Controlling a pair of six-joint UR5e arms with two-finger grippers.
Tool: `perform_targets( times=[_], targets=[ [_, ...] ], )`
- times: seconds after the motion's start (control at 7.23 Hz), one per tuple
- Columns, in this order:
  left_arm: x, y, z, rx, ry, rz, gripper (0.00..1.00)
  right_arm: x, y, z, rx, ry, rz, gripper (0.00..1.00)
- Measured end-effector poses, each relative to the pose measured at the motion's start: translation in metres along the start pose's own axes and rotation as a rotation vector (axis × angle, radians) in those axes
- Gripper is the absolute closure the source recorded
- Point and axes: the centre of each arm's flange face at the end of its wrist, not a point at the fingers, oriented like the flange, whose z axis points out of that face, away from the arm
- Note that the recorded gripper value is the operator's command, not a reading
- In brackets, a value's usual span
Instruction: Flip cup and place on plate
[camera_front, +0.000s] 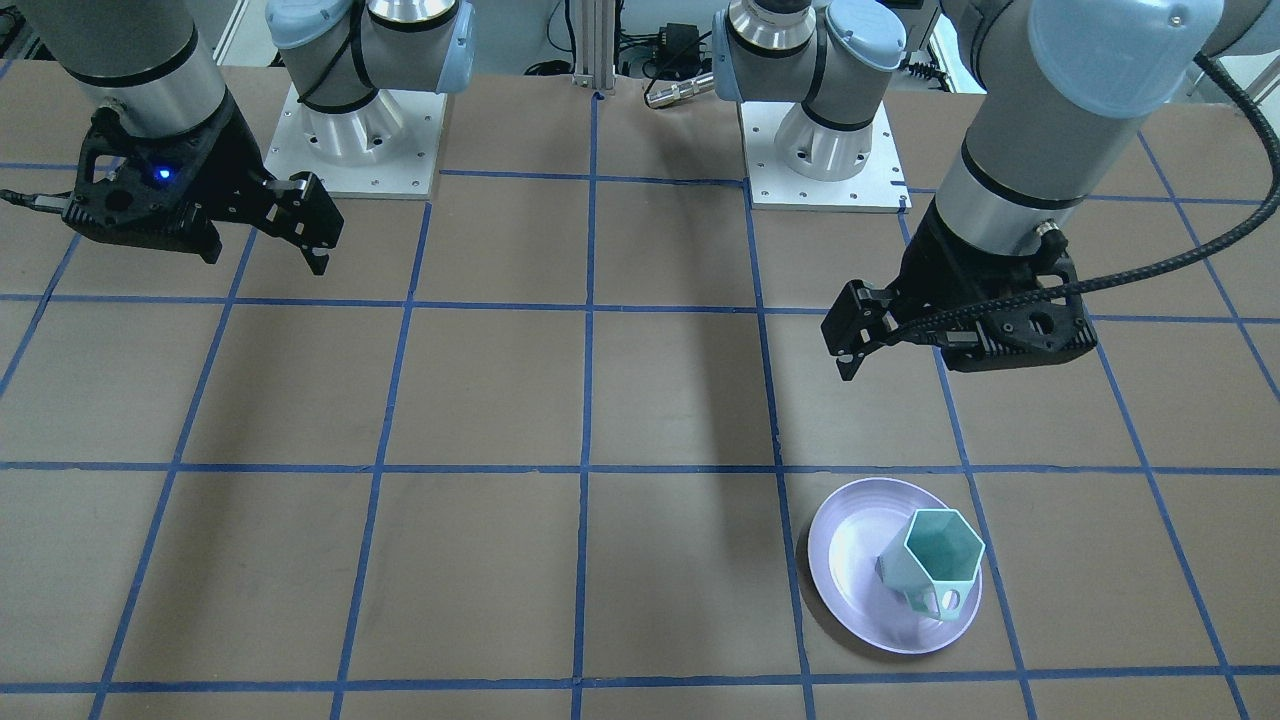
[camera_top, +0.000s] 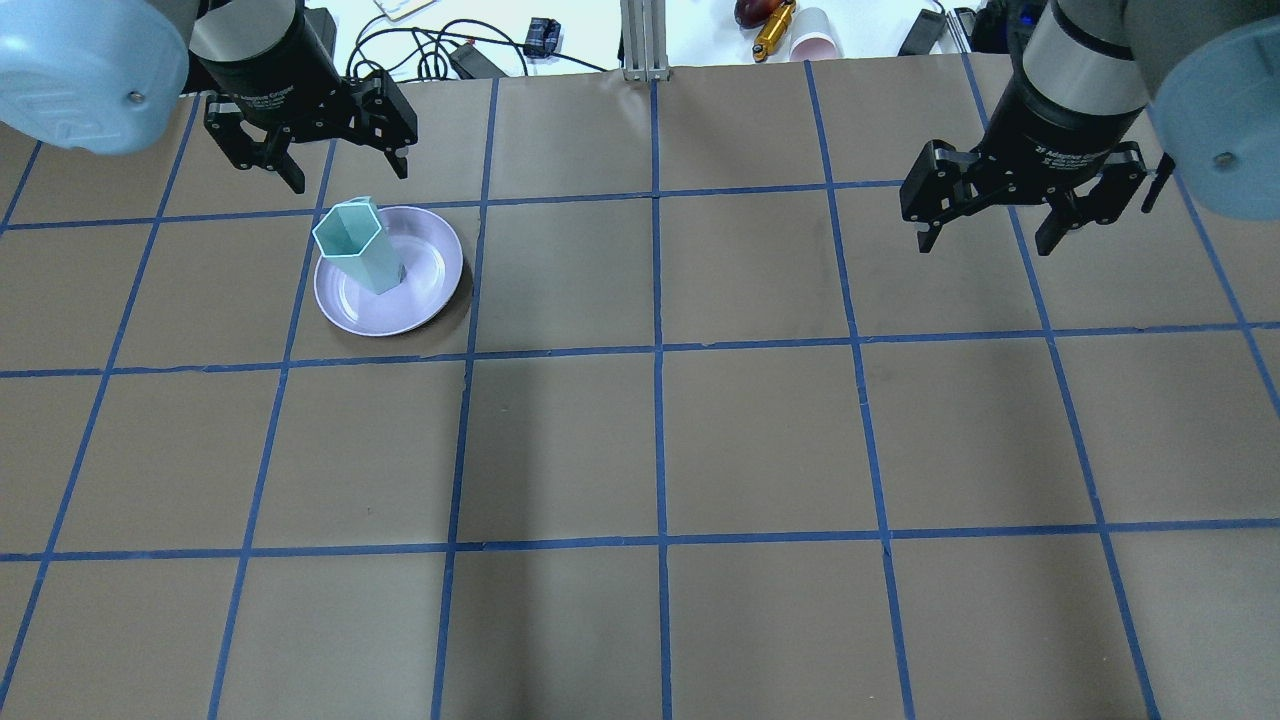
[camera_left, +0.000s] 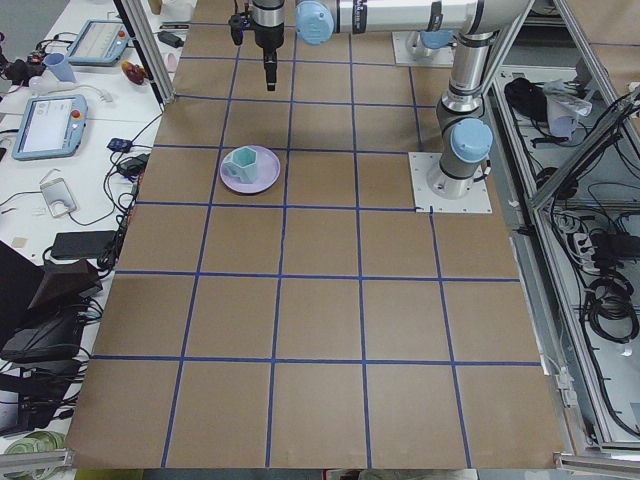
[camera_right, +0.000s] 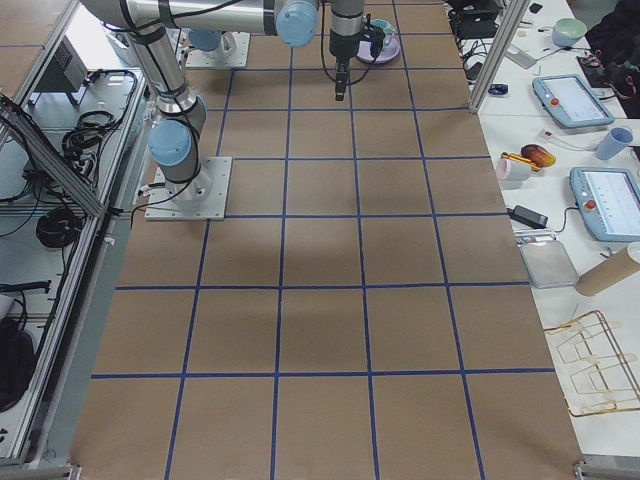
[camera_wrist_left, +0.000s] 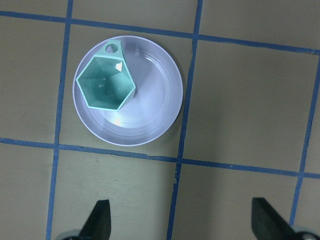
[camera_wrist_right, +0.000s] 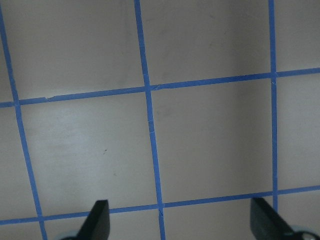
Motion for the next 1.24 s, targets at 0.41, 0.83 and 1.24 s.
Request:
perform_targets(
  times=[0.41, 0.83, 1.24],
  targets=[
    [-0.009, 0.013, -0.009, -0.052, -0.003, 0.051, 0.00, 0.000, 0.000, 0.000, 0.001, 0.000, 0.000, 0.00],
    [-0.010, 0.017, -0.011, -0.058, -0.002, 0.055, 0.00, 0.000, 0.000, 0.000, 0.001, 0.000, 0.000, 0.00],
    [-0.010, 0.017, -0.010, -0.060, -0.001, 0.056, 0.00, 0.000, 0.000, 0.000, 0.001, 0.000, 0.000, 0.00]
  ],
)
